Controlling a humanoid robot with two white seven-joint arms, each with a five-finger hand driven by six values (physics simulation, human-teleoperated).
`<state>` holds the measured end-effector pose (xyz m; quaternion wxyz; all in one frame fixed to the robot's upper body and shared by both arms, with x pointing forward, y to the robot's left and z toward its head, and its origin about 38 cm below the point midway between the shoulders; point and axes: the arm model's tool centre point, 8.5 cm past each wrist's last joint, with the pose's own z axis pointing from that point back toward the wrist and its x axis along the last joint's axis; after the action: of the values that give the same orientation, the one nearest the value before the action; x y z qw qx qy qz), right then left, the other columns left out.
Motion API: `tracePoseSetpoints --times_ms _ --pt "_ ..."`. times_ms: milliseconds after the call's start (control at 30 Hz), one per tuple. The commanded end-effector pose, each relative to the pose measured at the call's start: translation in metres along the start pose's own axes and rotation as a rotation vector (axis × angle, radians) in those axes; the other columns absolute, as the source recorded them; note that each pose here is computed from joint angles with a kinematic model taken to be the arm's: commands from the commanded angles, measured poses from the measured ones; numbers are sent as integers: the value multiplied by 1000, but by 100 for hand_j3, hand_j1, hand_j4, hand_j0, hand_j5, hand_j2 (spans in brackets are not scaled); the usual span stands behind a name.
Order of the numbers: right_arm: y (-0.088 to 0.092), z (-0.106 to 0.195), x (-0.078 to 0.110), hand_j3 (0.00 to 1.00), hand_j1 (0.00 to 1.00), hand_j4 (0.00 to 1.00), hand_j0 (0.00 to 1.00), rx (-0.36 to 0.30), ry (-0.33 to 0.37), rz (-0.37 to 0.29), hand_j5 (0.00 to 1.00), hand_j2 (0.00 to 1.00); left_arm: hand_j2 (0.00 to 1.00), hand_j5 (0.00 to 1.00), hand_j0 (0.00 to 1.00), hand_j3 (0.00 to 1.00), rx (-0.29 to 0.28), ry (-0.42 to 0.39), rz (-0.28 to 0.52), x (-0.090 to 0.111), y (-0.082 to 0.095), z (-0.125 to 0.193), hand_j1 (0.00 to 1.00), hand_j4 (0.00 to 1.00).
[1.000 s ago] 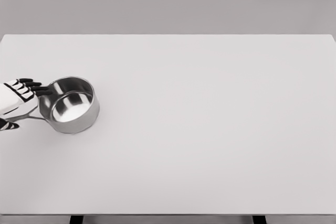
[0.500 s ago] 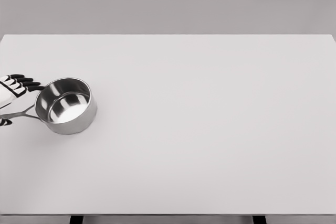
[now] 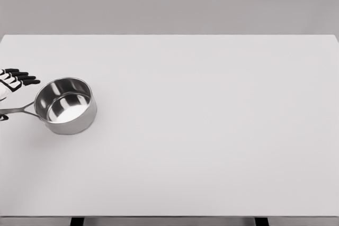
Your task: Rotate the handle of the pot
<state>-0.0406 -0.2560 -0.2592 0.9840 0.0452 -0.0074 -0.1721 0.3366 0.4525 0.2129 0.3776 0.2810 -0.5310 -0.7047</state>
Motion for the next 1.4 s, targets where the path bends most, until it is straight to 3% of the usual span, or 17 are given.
tracePoseSetpoints --times_ms 0,767,1000,1367 --pt "0 0 0 100 100 100 100 0 0 0 100 100 100 100 100 100 6 3 11 -1 -2 0 100 100" --pt "0 0 0 100 100 100 100 0 0 0 100 100 100 100 100 100 47 32 15 -9 4 -5 100 100" --pt "0 0 0 100 100 100 100 0 0 0 100 100 100 100 100 100 42 57 36 -17 -3 -3 100 100" --pt "0 0 0 100 100 100 100 0 0 0 100 100 100 100 100 100 85 14 21 -4 11 -10 100 100"
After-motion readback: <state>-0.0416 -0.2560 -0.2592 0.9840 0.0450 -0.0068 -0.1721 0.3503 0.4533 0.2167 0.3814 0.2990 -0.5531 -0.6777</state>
